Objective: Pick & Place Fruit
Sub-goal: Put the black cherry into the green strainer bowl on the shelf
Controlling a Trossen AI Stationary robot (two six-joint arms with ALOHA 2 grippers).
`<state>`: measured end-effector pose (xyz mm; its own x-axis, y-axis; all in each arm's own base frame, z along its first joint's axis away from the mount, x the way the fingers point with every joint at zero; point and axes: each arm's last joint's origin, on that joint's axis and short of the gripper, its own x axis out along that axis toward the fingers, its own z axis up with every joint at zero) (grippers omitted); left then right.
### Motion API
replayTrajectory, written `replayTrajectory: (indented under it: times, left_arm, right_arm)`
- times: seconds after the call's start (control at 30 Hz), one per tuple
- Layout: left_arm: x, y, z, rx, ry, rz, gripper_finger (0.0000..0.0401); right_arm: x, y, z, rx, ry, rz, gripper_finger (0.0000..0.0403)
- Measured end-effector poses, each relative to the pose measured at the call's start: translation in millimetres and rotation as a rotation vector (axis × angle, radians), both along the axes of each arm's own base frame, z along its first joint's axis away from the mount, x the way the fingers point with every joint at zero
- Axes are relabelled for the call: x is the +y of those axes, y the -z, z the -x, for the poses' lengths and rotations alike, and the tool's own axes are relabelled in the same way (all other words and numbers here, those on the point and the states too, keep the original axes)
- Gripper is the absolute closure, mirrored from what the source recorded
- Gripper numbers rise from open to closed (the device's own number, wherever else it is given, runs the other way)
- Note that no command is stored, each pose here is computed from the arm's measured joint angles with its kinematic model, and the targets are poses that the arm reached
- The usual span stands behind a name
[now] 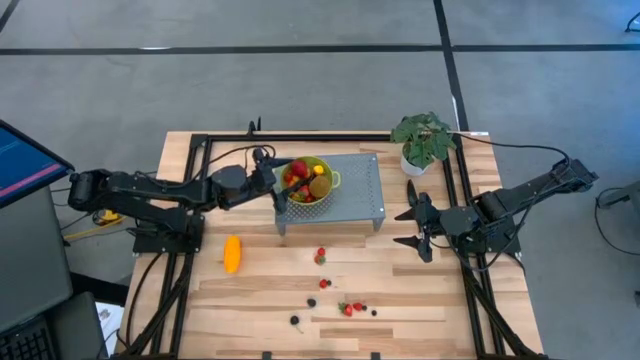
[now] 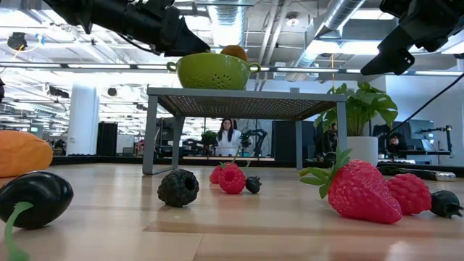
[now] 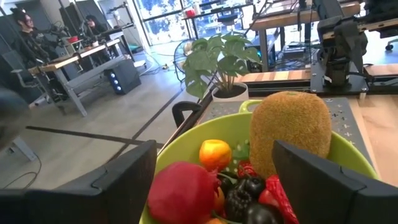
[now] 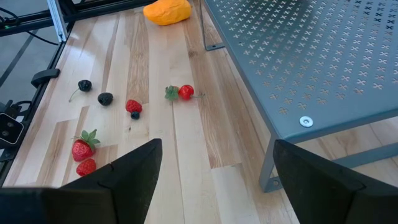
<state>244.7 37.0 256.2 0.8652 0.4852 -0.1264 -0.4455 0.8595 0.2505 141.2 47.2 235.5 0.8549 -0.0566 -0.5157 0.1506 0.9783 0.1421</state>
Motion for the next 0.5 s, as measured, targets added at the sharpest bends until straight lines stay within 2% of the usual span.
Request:
replayTrajectory:
  times: [0.27,0.5]
  left_arm:
    - [-18,-5,-2,-0.047,0.093,-0.001,0.01]
    - [-54,-9,-3,-0.091,0.303,0.016,0.0103]
  right_arm:
    - [0,0,0,0.0,0.0,0.0,0.0101]
    - [0,0,0,0.001,0.0,0.0,0.0101]
